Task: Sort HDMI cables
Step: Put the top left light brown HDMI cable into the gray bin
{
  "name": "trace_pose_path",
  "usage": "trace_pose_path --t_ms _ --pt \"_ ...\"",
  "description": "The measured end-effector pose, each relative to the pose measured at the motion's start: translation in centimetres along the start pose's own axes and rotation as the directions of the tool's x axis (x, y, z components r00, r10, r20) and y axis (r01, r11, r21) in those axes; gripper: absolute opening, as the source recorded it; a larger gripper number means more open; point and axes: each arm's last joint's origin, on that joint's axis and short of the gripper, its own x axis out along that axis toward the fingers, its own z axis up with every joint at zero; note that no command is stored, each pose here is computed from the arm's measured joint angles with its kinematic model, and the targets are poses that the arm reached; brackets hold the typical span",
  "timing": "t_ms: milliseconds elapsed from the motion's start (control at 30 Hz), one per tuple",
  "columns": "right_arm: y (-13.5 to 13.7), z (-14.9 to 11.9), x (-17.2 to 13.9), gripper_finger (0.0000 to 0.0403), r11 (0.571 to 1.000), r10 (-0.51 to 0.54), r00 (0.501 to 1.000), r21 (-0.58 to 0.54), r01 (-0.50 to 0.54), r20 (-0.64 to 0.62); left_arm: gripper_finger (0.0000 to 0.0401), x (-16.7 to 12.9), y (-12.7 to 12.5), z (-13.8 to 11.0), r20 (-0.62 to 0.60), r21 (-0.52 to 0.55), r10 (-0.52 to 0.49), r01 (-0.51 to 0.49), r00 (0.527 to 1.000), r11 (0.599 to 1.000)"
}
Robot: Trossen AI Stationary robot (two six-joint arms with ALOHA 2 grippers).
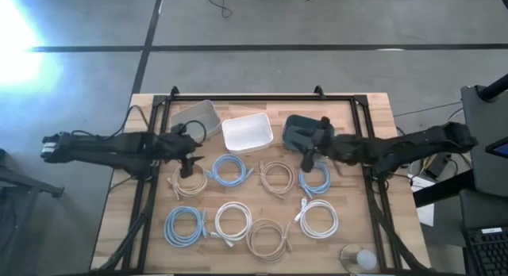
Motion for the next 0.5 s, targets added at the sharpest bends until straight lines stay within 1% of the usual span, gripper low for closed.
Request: trace_pose_path --t_ms 67,133,267,367,433,500 --pt "0.5 -0.1 1.1 0.0185 1.0 -0.012 0.999 -0.01 0.012 -0.052 0.0228 0.8 -0.2 -0.4 -0.058 -0.042 -0.004 0.001 0.998 0.999" --pt "0.9 -0.2 2.2 0.0185 0.998 -0.026 0.996 -0.052 0.021 -0.084 0.0232 1.7 -0.4 -1.0 -0.107 -0.073 -0.003 -0.005 0.994 0.997" --pt "1.4 1.1 4.3 0.0185 0.996 -0.053 0.994 -0.073 0.046 -0.097 0.023 3.4 -0.8 -2.3 -0.202 -0.11 0.004 -0.026 0.979 0.994" --pt "1.5 2.2 5.6 0.0185 0.994 -0.076 0.989 -0.082 0.066 -0.127 0.0227 4.4 -1.0 -3.6 -0.297 -0.12 0.014 -0.052 0.955 0.991" --pt "1.6 2.7 6.3 0.0184 0.992 -0.091 0.982 -0.104 0.075 -0.168 0.0225 4.8 -1.1 -3.9 -0.328 -0.125 0.019 -0.063 0.944 0.99" --pt "1.7 3.1 6.9 0.0183 0.989 -0.104 0.973 -0.124 0.079 -0.205 0.0225 5.1 -1.2 -4.4 -0.381 -0.128 0.028 -0.083 0.924 0.988"
